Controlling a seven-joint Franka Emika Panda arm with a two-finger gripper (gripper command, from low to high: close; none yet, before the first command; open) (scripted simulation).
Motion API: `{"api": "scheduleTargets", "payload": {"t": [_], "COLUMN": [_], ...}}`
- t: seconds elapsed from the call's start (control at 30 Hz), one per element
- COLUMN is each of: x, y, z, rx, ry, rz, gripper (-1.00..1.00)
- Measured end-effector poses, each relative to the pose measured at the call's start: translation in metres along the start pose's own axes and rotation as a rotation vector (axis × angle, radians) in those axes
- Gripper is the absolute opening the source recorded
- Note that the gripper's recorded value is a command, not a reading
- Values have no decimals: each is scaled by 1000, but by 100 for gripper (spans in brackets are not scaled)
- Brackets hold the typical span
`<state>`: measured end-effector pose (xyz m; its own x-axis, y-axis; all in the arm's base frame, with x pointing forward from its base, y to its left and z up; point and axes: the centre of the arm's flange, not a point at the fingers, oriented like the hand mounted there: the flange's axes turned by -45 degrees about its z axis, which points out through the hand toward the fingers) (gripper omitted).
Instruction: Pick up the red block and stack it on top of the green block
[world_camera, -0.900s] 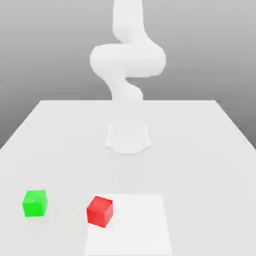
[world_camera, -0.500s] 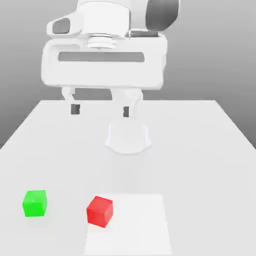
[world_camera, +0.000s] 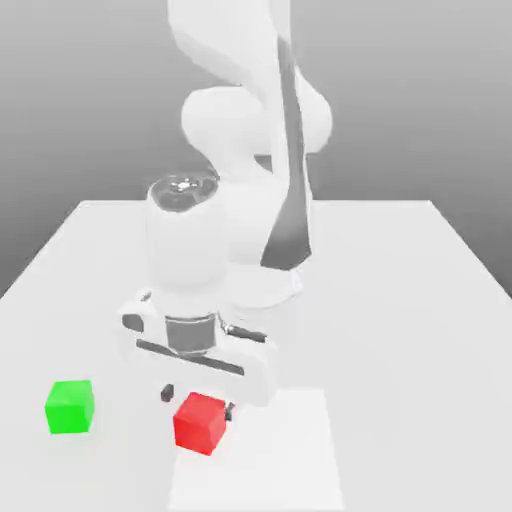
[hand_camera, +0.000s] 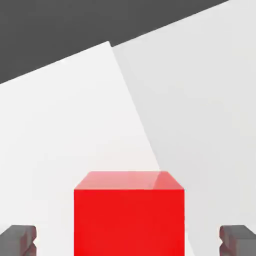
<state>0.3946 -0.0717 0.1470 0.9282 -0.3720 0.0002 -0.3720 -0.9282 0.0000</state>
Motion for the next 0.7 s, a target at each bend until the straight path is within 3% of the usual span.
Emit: {"api": "scheduleTargets", "payload": {"t": [0.23,0.43,0.7], "x": [0,1,25], "y": [0,1,118], "z": [0,-55,-84], "rx": [0,0,0], "ry": [0,1,0], "rz": [0,5,401], "gripper": [-100,-100,-100]}}
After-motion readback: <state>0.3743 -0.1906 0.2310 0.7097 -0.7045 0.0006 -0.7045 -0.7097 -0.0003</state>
